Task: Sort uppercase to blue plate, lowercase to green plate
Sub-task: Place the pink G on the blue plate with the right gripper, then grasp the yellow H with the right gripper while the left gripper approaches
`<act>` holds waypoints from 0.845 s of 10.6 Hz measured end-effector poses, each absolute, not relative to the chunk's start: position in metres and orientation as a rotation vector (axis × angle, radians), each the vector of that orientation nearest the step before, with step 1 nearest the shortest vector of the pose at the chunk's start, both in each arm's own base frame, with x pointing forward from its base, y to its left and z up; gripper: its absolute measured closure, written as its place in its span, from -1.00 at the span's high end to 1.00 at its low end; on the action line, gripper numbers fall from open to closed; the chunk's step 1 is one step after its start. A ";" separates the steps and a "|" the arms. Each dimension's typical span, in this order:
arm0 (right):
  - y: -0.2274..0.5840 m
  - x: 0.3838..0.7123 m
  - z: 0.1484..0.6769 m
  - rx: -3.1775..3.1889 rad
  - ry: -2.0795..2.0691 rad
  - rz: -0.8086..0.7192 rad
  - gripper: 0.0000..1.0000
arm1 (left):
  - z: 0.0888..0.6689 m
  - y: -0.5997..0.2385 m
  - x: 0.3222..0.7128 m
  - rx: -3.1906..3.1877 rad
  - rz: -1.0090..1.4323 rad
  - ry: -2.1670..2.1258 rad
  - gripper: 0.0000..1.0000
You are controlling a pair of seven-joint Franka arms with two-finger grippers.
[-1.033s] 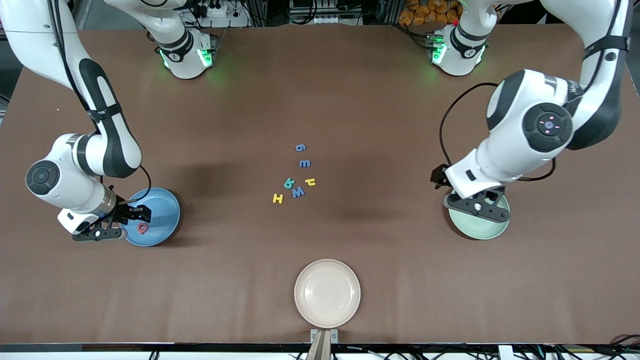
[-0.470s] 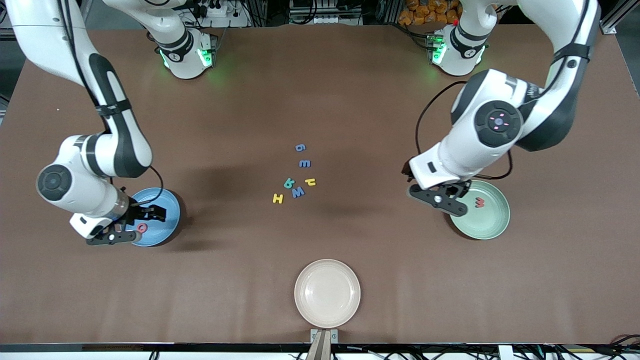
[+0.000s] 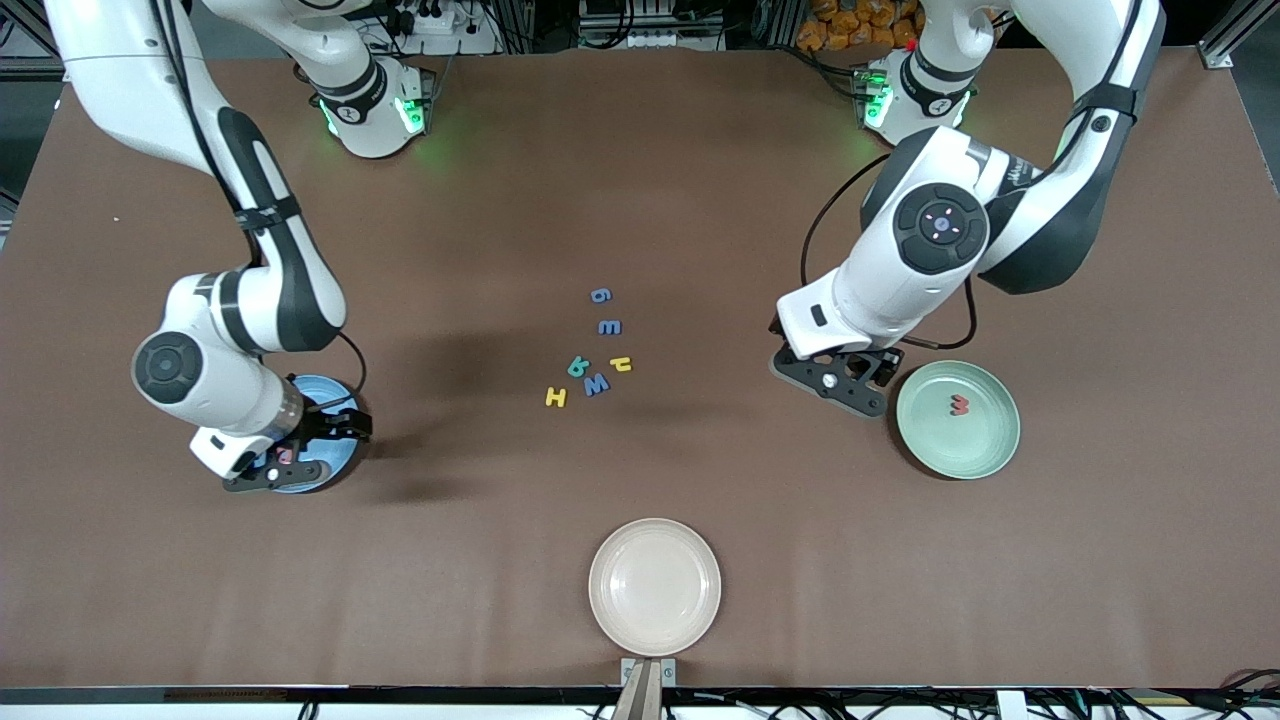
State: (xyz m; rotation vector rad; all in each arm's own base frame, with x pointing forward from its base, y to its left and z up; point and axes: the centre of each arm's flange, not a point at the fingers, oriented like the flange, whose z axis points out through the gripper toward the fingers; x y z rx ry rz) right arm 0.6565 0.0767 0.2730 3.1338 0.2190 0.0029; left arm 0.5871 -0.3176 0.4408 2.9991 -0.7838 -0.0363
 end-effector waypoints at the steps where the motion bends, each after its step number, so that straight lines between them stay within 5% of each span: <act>1: 0.092 0.656 0.270 3.135 0.199 -0.006 1.00 | 0.443 -0.327 0.583 2.981 -0.014 -0.810 1.00; 9: 0.244 0.631 0.239 3.189 -0.014 -0.086 1.00 | 0.395 -0.396 0.559 2.786 0.058 -1.133 1.00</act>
